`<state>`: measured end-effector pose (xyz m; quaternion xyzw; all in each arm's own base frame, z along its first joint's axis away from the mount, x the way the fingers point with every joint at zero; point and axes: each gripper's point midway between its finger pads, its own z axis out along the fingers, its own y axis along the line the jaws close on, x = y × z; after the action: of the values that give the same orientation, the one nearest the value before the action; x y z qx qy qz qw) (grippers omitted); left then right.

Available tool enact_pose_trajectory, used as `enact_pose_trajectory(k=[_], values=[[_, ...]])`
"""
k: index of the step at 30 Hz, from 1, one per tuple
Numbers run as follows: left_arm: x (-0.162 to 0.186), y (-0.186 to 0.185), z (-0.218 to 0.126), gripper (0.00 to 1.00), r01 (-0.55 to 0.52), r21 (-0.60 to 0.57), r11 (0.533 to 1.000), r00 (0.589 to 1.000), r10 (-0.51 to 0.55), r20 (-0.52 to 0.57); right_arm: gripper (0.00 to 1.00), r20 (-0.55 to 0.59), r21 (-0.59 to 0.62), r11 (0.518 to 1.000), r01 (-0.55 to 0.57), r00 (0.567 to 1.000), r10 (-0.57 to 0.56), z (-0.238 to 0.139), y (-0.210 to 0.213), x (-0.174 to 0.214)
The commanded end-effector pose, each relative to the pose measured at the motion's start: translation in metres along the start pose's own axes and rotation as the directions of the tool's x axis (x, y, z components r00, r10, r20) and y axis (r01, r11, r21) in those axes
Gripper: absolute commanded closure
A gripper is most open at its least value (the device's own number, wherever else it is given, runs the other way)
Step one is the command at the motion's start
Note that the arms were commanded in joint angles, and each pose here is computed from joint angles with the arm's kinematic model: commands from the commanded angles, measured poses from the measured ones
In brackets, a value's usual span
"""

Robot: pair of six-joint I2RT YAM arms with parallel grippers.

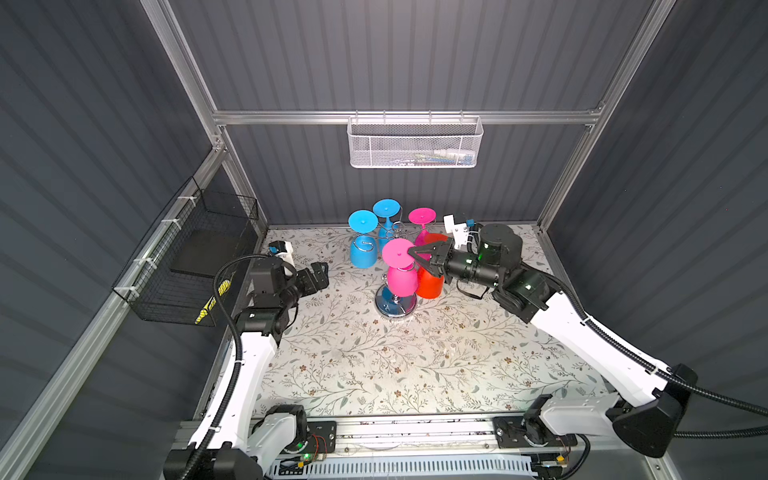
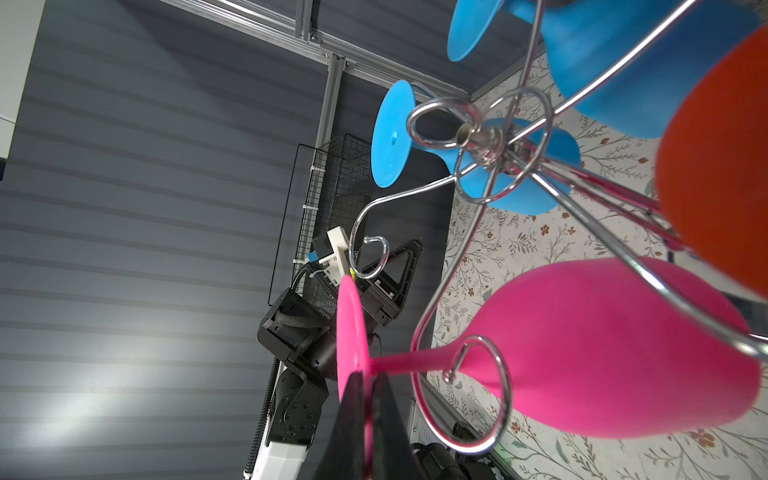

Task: Take the wine glass off the wine glass rack
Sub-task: 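Pull the pink glass off its rack hook with the right gripper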

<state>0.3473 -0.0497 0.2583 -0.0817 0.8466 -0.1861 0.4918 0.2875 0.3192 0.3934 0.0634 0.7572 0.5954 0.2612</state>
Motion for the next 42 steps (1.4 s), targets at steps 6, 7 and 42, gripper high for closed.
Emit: enact_pose_trajectory(k=[6,7,42], values=[[-0.014,-0.008,-0.010,0.00,-0.035,0.012,0.999,0.999,0.035,0.039,1.00,0.032,-0.006,1.000,0.016,0.999,-0.015,0.001,0.009,-0.007],[-0.012,-0.008,-0.010,0.00,-0.036,0.011,0.999,0.999,0.036,0.036,1.00,0.033,-0.008,1.000,0.016,0.999,-0.015,0.000,0.010,-0.007],[-0.011,-0.009,-0.007,0.00,-0.034,0.021,0.999,0.999,0.033,0.024,1.00,0.223,0.045,0.999,0.014,0.975,-0.024,-0.029,-0.005,-0.027]])
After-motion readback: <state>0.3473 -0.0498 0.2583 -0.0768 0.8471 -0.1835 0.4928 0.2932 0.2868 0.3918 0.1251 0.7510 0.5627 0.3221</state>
